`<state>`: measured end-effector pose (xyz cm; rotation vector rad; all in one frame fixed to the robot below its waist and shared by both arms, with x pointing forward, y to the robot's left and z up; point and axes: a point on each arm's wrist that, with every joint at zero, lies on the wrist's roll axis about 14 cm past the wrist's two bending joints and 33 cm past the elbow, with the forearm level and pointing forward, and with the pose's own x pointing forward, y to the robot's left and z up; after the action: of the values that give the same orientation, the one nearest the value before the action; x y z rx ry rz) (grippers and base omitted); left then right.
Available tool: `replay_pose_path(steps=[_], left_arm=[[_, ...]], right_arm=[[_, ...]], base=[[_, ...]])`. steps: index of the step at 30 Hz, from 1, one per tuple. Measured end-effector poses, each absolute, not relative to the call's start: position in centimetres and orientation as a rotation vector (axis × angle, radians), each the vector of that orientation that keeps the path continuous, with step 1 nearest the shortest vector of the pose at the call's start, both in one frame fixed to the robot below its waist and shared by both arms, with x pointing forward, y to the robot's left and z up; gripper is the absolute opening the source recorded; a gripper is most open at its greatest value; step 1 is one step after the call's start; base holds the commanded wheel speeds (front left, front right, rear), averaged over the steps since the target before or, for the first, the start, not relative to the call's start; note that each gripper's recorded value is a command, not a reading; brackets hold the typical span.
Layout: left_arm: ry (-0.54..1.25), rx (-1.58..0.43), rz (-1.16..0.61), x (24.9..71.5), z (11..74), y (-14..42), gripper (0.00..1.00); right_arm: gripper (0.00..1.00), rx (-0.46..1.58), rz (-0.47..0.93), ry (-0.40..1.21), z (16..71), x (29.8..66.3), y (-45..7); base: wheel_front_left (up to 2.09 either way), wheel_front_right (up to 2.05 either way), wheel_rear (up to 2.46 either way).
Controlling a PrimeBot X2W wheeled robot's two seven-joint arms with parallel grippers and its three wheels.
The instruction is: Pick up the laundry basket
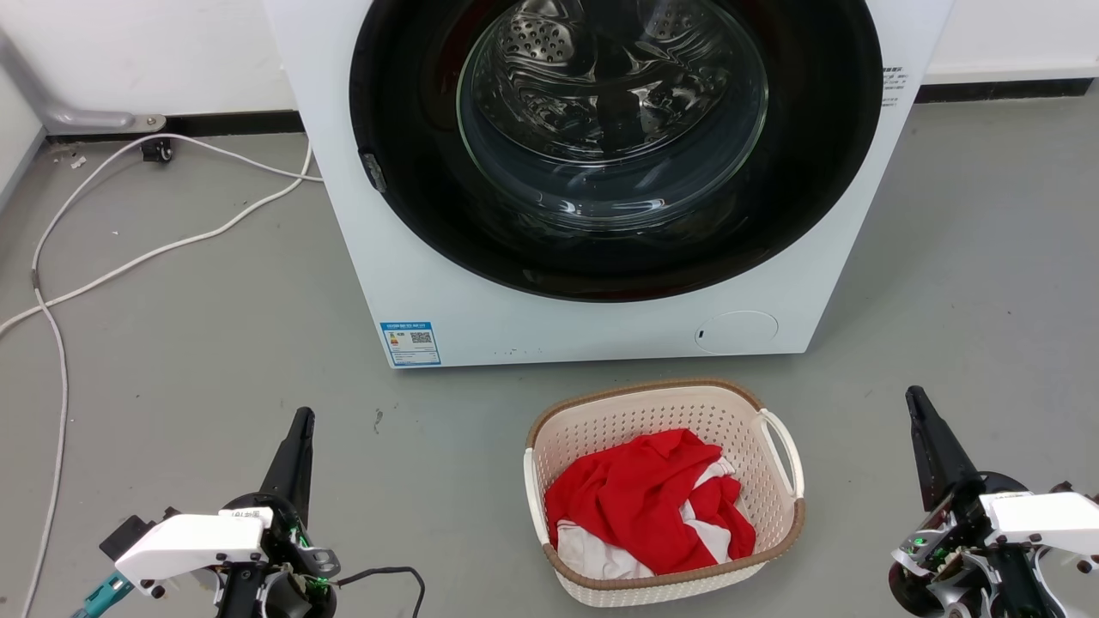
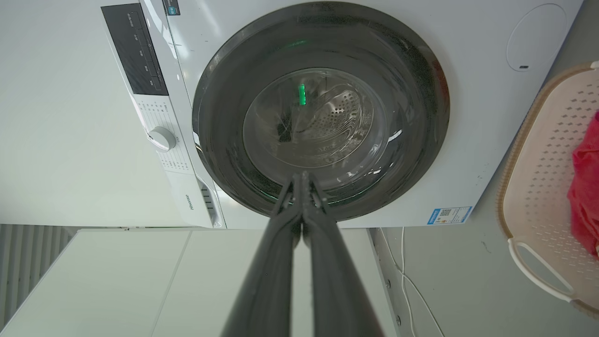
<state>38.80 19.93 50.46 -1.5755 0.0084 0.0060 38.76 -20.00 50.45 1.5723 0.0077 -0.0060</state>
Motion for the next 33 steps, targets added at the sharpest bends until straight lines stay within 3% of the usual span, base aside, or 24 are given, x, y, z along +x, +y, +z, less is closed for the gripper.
replay_pose_path(steps=[23,24,26,27,28,33], left_arm=[[0.008,-1.576,0.006,38.8,50.5,19.9,0.00],[0.008,-1.576,0.006,38.8,50.5,19.9,1.00],[0.023,-1.578,0.020,38.6,49.9,19.9,1.00],[0.037,-1.580,0.035,38.3,49.2,19.8,0.00],[0.052,-1.582,0.050,38.0,48.6,19.8,1.00],[0.051,-1.567,0.079,37.6,48.0,20.0,1.00]], right_arm=[[0.00,1.572,-0.006,0.008,50.4,38.8,-20.0],[1.00,1.572,-0.006,0.008,50.4,38.8,-20.0],[1.00,1.574,-0.021,0.022,49.8,38.5,-20.0],[0.00,1.575,-0.035,0.035,49.2,38.3,-20.0],[1.00,1.576,-0.051,0.050,48.6,37.9,-20.0],[1.00,1.555,-0.083,0.062,47.7,37.4,-20.1]], base=[[0.00,0.00,0.00],[0.00,0.00,0.00],[0.00,0.00,0.00],[0.00,0.00,0.00],[0.00,0.00,0.00],[0.00,0.00,0.00]])
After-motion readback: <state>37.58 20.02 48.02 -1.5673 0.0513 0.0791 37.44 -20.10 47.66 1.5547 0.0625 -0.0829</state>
